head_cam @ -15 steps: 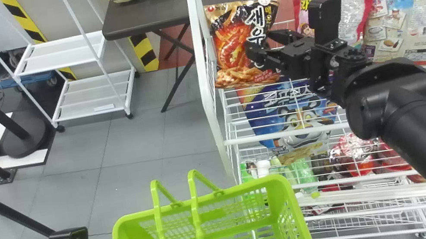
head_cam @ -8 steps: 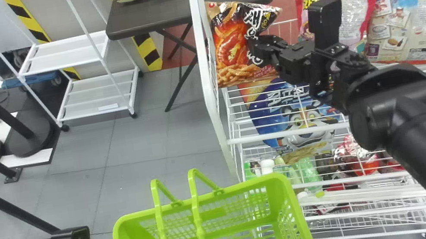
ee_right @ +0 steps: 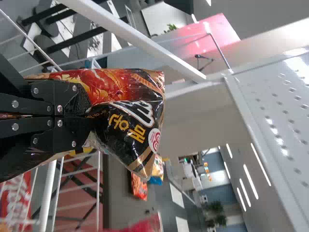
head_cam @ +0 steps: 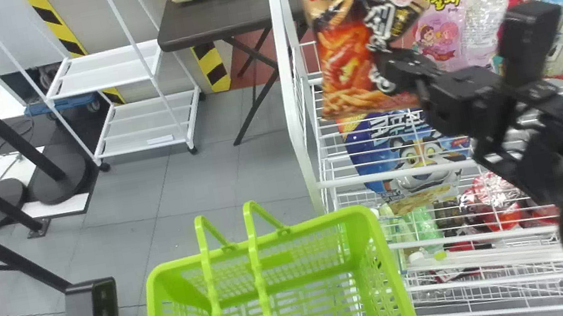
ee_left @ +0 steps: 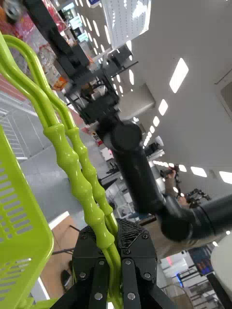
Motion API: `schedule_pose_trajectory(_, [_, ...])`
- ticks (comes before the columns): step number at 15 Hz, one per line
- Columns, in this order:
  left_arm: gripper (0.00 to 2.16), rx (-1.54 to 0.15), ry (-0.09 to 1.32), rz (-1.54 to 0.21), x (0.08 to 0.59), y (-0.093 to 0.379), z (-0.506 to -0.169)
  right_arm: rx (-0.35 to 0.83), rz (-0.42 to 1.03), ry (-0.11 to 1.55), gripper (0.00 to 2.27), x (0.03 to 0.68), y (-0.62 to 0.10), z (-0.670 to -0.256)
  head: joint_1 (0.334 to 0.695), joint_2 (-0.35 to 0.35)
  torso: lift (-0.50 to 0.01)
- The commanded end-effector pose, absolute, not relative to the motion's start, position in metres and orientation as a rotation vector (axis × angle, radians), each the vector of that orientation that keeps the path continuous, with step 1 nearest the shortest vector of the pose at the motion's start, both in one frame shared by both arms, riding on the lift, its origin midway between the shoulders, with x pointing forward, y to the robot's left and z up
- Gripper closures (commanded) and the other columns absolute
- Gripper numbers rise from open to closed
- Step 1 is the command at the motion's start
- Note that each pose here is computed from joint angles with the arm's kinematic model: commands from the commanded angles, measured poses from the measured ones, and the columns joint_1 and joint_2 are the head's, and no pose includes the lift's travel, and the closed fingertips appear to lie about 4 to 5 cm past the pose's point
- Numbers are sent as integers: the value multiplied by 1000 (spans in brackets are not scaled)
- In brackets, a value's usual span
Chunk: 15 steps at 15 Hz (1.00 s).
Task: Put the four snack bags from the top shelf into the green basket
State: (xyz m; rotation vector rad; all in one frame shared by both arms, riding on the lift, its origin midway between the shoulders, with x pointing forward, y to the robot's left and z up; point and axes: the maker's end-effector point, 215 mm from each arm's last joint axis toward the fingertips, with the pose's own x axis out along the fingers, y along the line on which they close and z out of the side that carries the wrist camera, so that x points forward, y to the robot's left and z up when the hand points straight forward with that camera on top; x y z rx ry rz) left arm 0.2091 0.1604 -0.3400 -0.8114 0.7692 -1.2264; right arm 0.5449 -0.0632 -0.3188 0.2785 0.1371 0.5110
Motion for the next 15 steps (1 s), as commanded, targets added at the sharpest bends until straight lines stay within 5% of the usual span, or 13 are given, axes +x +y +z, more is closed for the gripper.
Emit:
schedule_pose_trajectory(1, [2148,-810,748,-1233,220,160,-333,291,469,174,2250,497,-92,-315,695,156,0])
schedule_pose_trajectory(8, [2148,-850,764,-1203,222,152,-338,373,594,461,2250,369,-62,-326,695,121,0])
schedule_pose_trajectory(13, [2148,-858,764,-1209,221,145,-339,442,798,660,2246,317,27,-361,695,236,0])
schedule_pose_trajectory(15, [2148,-855,775,-1210,220,142,-341,417,865,723,2246,305,68,-378,695,341,0])
